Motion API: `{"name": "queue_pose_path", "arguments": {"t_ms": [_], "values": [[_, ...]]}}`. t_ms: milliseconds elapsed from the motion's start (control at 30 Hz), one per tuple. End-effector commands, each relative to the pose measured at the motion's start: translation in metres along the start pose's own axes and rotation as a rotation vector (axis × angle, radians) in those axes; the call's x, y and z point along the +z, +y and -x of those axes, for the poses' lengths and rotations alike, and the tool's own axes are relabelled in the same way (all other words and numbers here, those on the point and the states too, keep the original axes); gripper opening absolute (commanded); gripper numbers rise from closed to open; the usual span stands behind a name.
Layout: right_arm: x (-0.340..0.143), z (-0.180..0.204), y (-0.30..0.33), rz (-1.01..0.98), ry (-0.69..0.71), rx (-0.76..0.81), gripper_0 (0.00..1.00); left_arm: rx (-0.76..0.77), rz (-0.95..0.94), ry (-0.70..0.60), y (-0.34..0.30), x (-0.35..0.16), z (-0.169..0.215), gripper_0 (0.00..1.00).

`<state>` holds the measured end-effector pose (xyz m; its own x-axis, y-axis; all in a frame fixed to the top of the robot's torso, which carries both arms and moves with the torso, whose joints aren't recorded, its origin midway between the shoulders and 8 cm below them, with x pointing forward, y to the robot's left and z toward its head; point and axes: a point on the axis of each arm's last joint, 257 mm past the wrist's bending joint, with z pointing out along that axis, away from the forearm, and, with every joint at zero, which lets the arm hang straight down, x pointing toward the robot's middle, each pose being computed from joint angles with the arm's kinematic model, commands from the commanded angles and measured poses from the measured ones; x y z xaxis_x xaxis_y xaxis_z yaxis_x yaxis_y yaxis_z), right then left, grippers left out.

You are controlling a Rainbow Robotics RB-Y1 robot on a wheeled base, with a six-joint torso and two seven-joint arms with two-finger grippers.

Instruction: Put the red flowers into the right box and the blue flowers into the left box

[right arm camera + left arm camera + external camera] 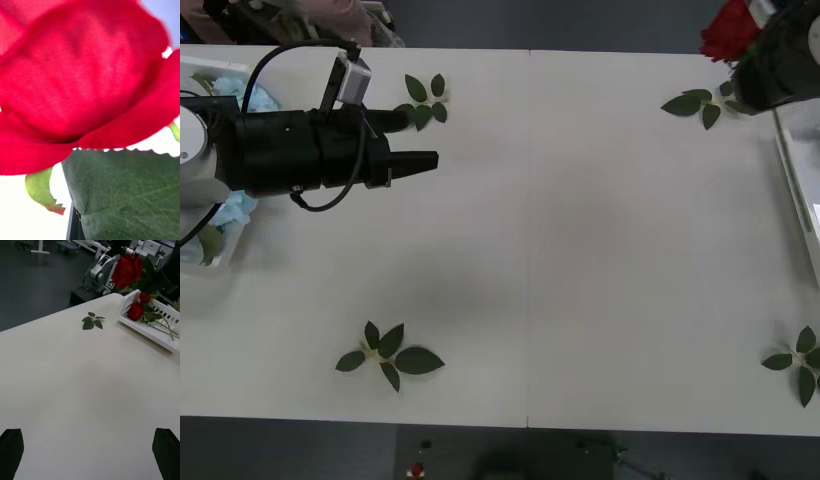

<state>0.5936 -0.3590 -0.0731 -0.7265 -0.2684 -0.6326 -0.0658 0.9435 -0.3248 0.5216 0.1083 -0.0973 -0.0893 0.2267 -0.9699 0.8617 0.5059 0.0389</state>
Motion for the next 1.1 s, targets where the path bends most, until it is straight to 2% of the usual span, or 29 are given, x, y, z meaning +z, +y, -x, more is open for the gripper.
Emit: {"name": "queue_pose_path", "arguments": {"t_ms": [33,200,533,700,967,1000,1033,1067,1100], "values": [[-0.002,0.013,-0.069,-0.096,0.002,-0.047,0.00,0.141,-0.063,0.022,-0.027,-0.009,0.020,1.00],[0.018,0.000,-0.143,-0.211,0.023,-0.070,0.00,0.242,-0.120,0.042,-0.067,-0.005,0.020,1.00],[0.074,-0.051,-0.243,-0.397,0.004,-0.086,0.00,0.296,-0.218,0.049,-0.130,-0.015,0.015,1.00],[0.097,-0.072,-0.257,-0.450,-0.029,-0.144,0.00,0.292,-0.239,0.057,-0.139,-0.012,0.008,1.00],[0.111,-0.095,-0.255,-0.465,0.006,-0.192,0.00,0.269,-0.243,0.021,-0.143,-0.005,0.015,1.00],[0.112,-0.096,-0.254,-0.464,0.008,-0.198,0.07,0.269,-0.243,0.021,-0.143,-0.005,0.015,1.00],[0.112,-0.096,-0.255,-0.466,0.007,-0.203,0.26,0.269,-0.243,0.021,-0.143,-0.005,0.015,1.00],[0.112,-0.095,-0.254,-0.465,0.005,-0.204,0.34,0.269,-0.243,0.021,-0.143,-0.005,0.015,1.00],[0.112,-0.095,-0.254,-0.465,0.004,-0.205,0.51,0.269,-0.243,0.021,-0.143,-0.005,0.015,1.00]]}}
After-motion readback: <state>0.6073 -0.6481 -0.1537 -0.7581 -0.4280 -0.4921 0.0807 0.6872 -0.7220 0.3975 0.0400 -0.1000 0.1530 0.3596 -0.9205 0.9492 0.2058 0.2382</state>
